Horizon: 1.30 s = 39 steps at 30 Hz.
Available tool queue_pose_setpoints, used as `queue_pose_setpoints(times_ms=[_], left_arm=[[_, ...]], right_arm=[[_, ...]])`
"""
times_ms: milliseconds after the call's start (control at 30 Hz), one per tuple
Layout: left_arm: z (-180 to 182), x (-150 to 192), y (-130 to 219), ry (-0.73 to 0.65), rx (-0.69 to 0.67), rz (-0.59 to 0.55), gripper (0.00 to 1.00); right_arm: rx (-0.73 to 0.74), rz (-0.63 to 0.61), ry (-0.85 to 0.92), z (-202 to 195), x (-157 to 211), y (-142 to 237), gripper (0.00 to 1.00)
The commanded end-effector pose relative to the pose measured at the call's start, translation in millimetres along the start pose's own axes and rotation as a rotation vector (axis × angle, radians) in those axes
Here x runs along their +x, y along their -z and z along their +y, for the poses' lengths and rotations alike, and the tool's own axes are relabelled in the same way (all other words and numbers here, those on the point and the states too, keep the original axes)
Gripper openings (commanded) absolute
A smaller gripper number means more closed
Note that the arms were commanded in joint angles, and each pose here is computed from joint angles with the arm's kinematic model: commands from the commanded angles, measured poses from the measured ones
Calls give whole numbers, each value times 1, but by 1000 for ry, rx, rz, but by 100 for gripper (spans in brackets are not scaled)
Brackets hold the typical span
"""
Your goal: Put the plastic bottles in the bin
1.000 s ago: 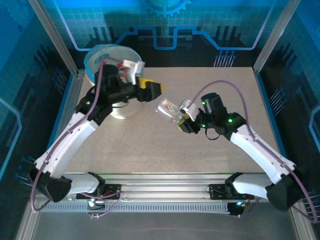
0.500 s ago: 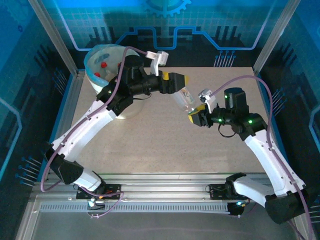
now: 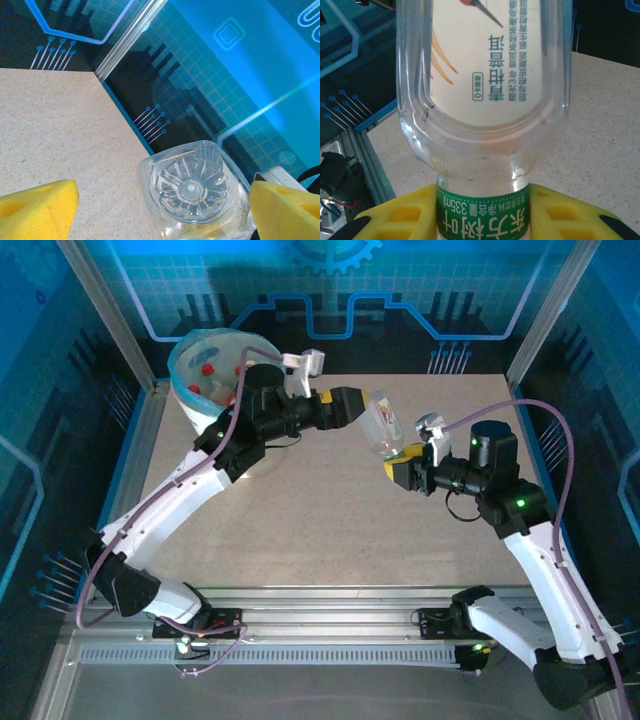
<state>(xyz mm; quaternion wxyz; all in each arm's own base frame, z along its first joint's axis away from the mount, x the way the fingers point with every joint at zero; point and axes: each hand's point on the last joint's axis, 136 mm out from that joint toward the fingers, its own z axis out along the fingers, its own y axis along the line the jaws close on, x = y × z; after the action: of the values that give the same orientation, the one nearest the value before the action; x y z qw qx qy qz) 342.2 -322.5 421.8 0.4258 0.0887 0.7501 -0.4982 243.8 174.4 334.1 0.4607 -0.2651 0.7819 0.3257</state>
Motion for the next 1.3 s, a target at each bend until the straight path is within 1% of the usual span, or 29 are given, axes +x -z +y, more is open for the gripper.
queue_pose_setpoints(times_ms=[0,100,200,400,567,733,900,1000,1167,1267], left_arm=[[-17,9,-17,4,87,74,85],[-25,8,-24,2,118,88,81],[-33,2,-25,-9,152,72,80],[-37,8,-24,-18,189,99,89],[-39,11,-18,-95,198,99,95],[-47,9,-18,-105,237,103,99],[-44,13,-17,-95,246,106,99],[-41,17,-17,-91,243,121,95],[-32,12,-16,-63,211,118,74],[-20,5,-14,-16,174,99,69]], right_arm=[[-14,-70,35,7,-23,6,23],[-11,-75,52,8,-23,5,24],[16,-75,65,3,-20,4,24],[52,-66,81,-3,-27,3,25],[60,-75,82,-10,-30,-5,25],[59,-83,66,-12,-31,-12,25],[53,-71,49,-11,-26,-15,25],[56,-76,48,-10,-26,-14,25],[57,-77,58,-5,-28,-13,26],[57,-71,72,-2,-28,-14,29]])
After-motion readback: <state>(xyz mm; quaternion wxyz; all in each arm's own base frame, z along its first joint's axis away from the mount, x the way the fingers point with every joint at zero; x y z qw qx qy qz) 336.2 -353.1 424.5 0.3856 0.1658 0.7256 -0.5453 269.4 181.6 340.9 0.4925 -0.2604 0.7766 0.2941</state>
